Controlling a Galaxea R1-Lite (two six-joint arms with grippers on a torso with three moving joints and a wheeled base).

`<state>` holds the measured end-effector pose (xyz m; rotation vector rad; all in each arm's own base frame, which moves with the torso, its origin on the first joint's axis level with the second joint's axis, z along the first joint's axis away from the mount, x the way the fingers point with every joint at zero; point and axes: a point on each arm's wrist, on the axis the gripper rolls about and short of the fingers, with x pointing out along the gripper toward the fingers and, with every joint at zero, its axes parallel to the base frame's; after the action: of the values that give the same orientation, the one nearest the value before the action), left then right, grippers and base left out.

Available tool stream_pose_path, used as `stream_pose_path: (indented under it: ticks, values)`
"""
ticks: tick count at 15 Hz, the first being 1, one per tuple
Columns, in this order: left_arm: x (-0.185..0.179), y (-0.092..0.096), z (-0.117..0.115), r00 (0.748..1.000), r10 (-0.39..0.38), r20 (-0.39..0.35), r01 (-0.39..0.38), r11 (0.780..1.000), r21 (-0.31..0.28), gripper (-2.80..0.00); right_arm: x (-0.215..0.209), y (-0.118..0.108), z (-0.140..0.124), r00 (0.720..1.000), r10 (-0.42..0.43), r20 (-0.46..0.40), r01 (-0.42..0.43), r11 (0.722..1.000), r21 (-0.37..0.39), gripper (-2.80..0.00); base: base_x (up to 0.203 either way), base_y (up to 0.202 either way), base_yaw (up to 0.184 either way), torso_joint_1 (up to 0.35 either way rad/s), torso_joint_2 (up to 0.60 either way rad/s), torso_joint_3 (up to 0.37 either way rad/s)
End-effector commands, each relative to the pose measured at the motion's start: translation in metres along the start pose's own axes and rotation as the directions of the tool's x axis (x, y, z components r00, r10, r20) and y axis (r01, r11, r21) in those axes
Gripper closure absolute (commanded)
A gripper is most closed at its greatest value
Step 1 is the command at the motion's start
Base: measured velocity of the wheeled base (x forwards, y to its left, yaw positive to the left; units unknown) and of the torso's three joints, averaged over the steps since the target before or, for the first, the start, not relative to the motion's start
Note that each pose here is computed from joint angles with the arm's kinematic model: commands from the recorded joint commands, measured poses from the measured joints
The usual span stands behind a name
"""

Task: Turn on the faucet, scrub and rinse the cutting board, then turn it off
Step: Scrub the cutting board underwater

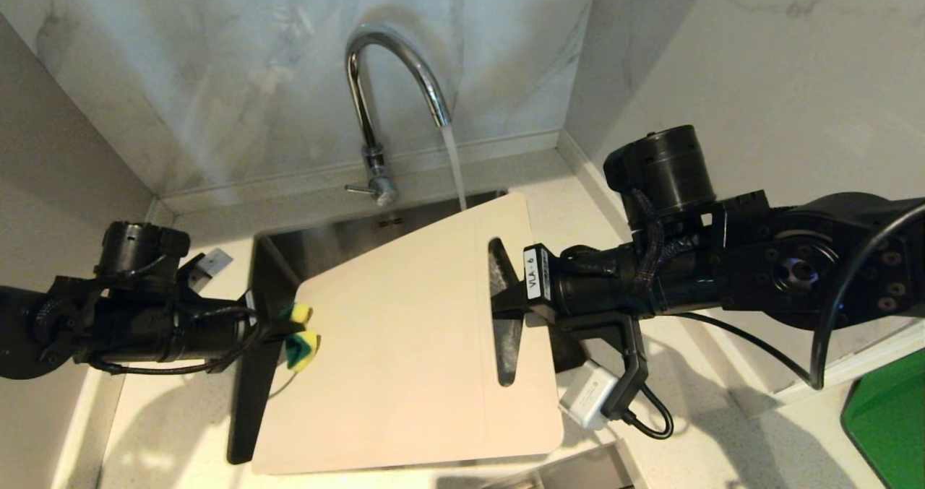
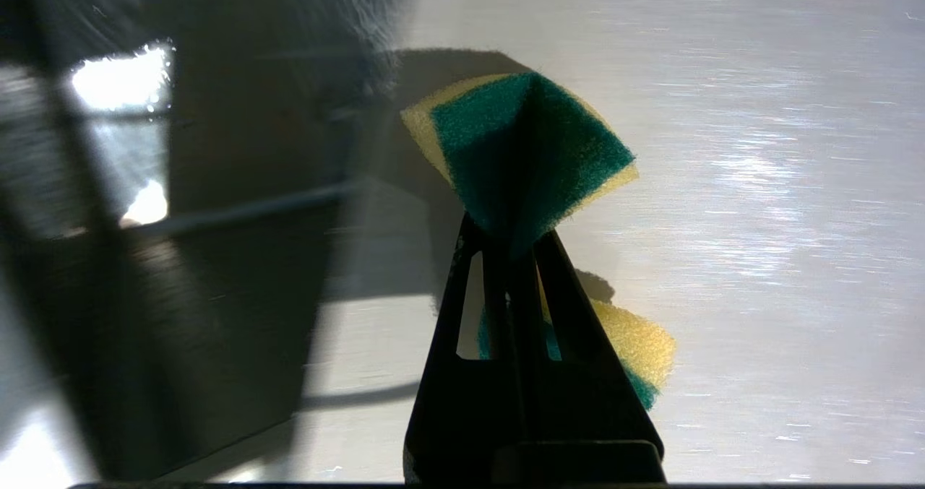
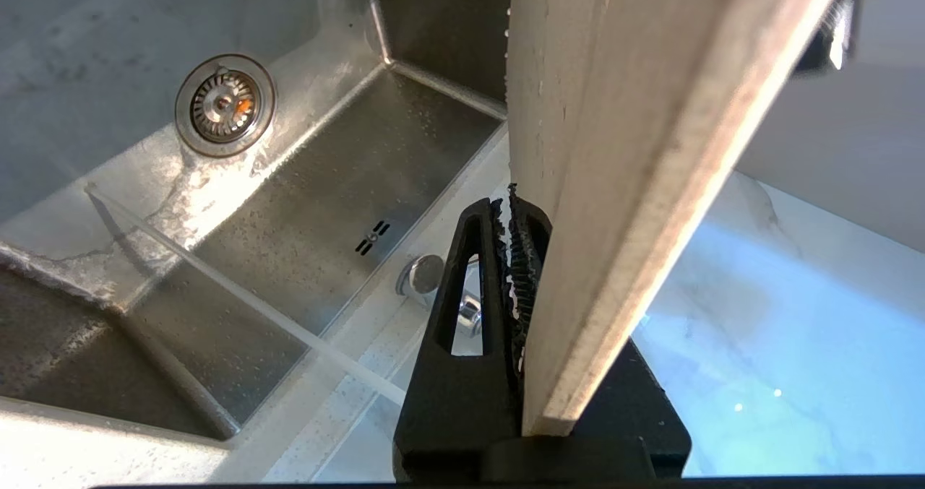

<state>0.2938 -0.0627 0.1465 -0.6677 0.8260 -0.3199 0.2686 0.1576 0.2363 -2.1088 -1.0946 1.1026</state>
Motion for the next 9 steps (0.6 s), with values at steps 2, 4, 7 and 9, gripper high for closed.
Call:
stream_pose_path:
  ticks: [2,4,7,9]
  values:
    - [-0.013,0.033,0.009,0.999,0.030,0.016,-0.029,0.998,-0.063,0.00,-0.002,0.000,-0.001,1.000,-0.003,-0.006,0.003,1.000,-0.007,0.00,0.000,0.000,0.000,0.000,0.00,0.000]
    - [-0.023,0.044,0.017,0.998,0.036,0.048,-0.032,0.996,-0.085,0.00,-0.001,0.000,-0.001,1.000,-0.009,-0.012,0.009,1.000,-0.011,0.00,0.000,0.000,0.000,0.000,0.00,0.000]
    - [-0.039,0.027,0.031,0.994,-0.017,0.112,0.022,0.999,-0.050,0.00,-0.002,0.000,-0.002,1.000,-0.009,-0.014,0.009,1.000,-0.011,0.00,0.000,0.000,0.000,0.000,0.00,0.000]
    - [-0.055,-0.002,0.041,0.987,-0.078,0.142,0.081,0.997,-0.016,0.00,-0.002,0.001,-0.001,1.000,-0.007,-0.013,0.007,1.000,-0.008,0.00,0.000,0.000,0.000,0.000,0.00,0.000]
